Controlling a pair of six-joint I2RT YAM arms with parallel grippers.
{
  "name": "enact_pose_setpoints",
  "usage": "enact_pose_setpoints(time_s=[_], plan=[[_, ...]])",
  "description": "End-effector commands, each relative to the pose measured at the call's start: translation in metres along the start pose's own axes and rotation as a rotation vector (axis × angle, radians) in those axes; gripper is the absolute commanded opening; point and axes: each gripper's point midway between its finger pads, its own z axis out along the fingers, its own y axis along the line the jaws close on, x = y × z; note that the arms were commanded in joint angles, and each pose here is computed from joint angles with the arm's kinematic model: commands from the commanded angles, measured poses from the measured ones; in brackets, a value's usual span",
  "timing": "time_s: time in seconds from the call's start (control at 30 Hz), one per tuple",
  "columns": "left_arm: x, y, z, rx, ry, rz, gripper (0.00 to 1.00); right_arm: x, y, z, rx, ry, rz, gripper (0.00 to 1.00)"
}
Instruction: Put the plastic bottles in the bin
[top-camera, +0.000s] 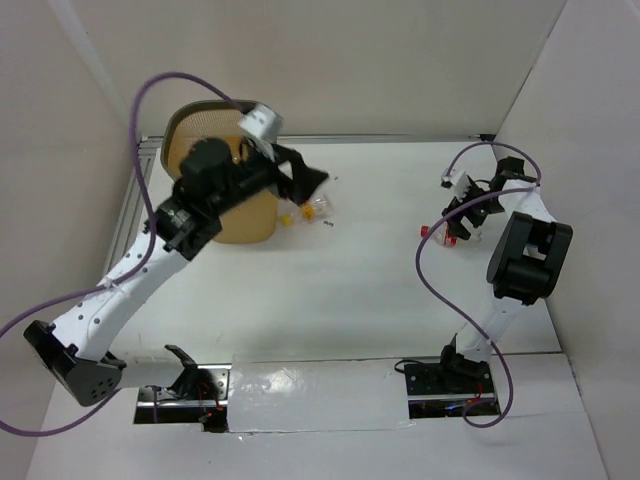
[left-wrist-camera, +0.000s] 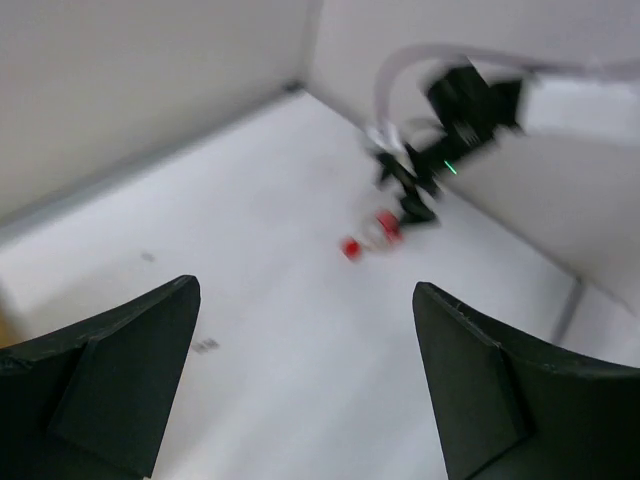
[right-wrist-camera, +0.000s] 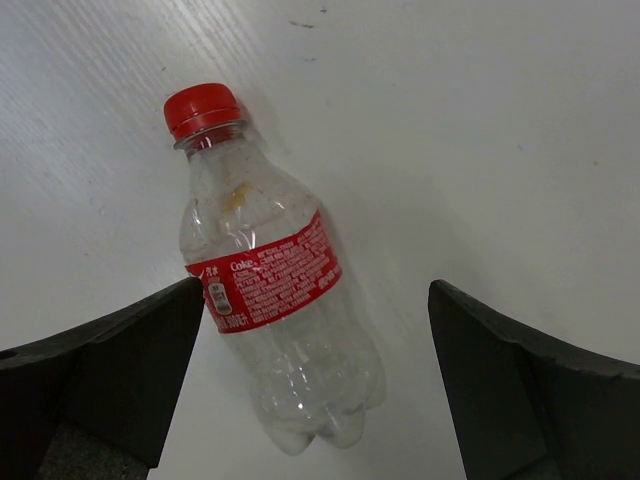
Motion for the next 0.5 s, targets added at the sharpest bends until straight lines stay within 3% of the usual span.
enact_pose_setpoints(time_s=[0.0, 0.13, 0.23, 0.47], plan=[[0.067, -0.057, -0.013, 0.132, 0.171, 0.073, 1.00, 0.003, 0.005, 0.006, -0.049, 0.060, -0.091, 1.00], [0.129, -0.073, -0.033, 0.134, 0.286, 0.046, 1.00, 0.008, 0.014, 0.018, -0.082, 0.116, -0.119, 0.99], [0.178, -0.076, -0.052, 0.128, 0.361, -0.018, 1.00, 0.011, 0.018, 0.028, -0.104, 0.149, -0.140, 0.89], [0.215, -0.080, -0.080, 0.091, 0.409, -0.057, 1.00, 0.031, 0.039, 0.037, -0.155, 0.250, -0.154, 0.87]])
